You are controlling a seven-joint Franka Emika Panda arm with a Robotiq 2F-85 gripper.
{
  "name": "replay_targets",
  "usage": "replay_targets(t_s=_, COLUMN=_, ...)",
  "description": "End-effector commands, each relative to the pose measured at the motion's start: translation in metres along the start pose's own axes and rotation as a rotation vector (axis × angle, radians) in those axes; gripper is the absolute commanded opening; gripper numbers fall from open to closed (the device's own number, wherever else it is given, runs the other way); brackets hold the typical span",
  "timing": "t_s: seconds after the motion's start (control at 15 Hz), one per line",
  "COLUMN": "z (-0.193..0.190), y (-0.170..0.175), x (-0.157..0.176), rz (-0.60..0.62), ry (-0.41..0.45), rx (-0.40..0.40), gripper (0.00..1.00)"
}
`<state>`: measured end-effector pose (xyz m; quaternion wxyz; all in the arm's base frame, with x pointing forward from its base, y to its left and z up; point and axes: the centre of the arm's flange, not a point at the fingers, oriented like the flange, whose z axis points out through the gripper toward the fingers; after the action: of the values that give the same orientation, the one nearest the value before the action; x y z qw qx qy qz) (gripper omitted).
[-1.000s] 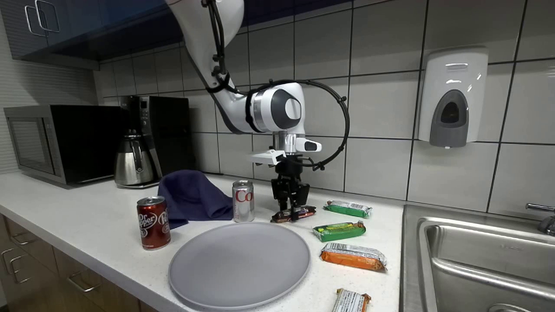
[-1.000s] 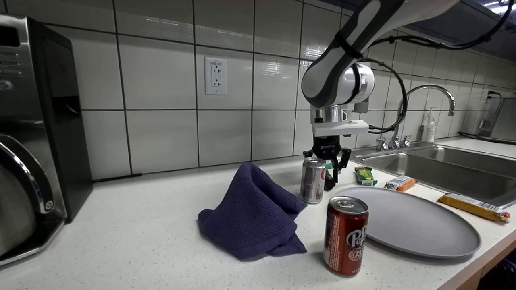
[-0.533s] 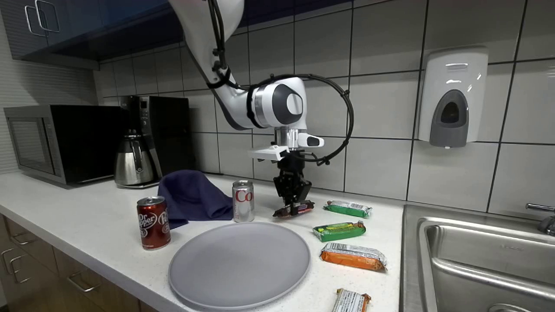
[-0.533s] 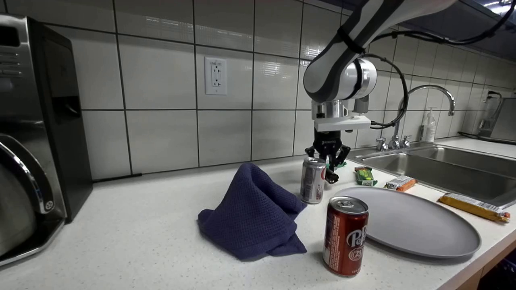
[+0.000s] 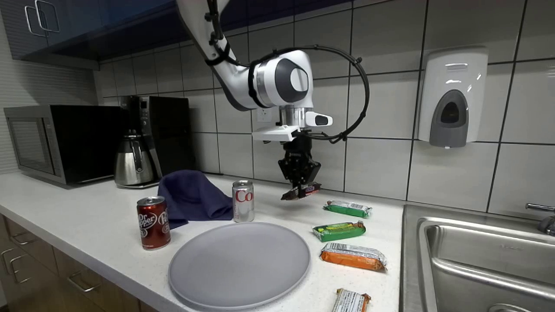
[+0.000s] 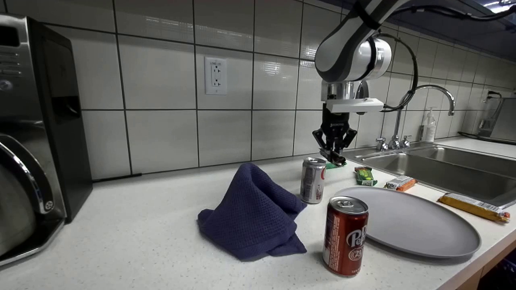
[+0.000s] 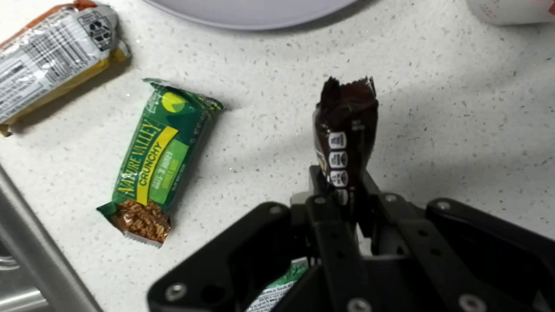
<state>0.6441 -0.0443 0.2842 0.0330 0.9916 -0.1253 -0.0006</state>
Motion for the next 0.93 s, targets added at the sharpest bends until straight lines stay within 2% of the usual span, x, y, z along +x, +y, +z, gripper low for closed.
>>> replay_targets(t_s=0.0, z=-0.019, y=0.01, x=-0.029, rz=-0.052, ry=0.023, rx=0.021, gripper=0.04)
replay_targets(t_s=0.87, z=-0.023, y=0.0, x=-0.088, rz=-0.135, ry=-0.001, rx=0.035, gripper=0.04)
